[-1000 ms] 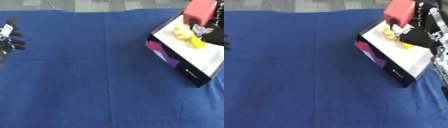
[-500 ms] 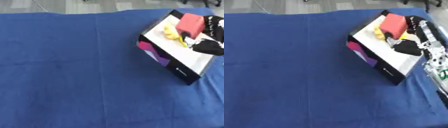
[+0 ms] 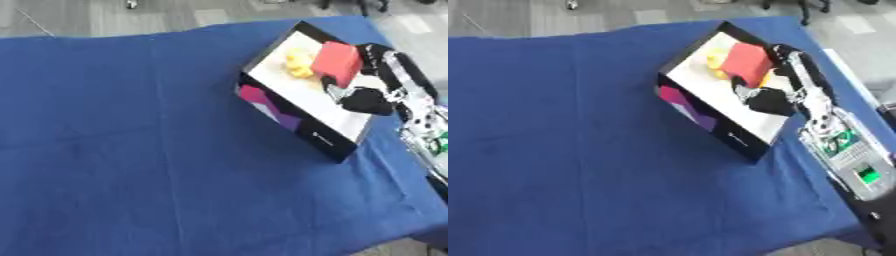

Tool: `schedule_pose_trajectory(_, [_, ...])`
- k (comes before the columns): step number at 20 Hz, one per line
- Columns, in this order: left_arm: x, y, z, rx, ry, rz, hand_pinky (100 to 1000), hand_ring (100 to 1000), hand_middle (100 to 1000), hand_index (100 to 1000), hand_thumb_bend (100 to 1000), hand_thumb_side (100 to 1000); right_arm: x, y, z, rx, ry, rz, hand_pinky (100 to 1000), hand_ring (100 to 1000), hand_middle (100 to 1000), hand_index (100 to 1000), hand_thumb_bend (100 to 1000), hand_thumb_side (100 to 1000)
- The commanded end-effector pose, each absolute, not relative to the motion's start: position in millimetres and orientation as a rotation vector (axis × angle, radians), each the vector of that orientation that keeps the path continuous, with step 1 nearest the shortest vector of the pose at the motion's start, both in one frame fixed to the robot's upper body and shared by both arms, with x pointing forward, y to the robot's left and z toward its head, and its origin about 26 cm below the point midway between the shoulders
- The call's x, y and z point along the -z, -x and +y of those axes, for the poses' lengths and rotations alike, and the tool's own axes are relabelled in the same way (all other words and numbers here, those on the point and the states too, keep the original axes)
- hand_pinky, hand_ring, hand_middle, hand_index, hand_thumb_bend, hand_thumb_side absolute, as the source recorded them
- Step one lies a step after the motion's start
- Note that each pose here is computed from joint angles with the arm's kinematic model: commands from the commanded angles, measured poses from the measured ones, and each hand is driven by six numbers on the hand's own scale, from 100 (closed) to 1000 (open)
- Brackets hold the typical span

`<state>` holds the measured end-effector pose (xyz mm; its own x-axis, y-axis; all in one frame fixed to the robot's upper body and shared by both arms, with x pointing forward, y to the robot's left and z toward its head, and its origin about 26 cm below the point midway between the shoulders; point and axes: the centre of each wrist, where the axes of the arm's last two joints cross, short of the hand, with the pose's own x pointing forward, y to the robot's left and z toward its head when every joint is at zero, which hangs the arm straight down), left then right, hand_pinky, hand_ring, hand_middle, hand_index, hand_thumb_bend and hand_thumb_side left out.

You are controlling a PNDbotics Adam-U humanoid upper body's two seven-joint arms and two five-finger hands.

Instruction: Pick up the objects with one hand, pass them to the other hand, and then place them into the box on the other side of the table.

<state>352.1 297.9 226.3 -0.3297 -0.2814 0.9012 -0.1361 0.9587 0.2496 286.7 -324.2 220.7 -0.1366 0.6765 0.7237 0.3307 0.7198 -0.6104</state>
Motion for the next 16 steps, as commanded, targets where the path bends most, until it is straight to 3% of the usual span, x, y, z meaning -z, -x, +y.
schedule_pose_trajectory(1, [-240.4,-347.8,304.8,0.157,-0.348,-1.954,583,545,595,734,495,594,-228.1,-283.4,-328.1,-0.414,0.856,-1.743,862,814,528,688,382,143])
schedule_pose_trajectory(7, [-241.3,-347.2,305.5,0.153,-0.359,-1.96,586,547,598,736,524,577,-223.0,-282.3,-332.1,-0.505,0.887,-1.7,876,875,686,830,554,204])
schedule_pose_trajectory(11, [-240.9,-346.8,306.1,0.154,-0.365,-1.96,587,548,599,736,528,574,-220.7,-281.7,-335.2,-0.524,0.924,-1.67,894,915,777,916,586,230])
schedule_pose_trajectory(16, [-240.9,-345.6,306.9,0.149,-0.372,-1.966,586,548,599,735,530,570,-222.5,-279.7,-337.2,-0.475,0.95,-1.692,897,924,789,929,603,232])
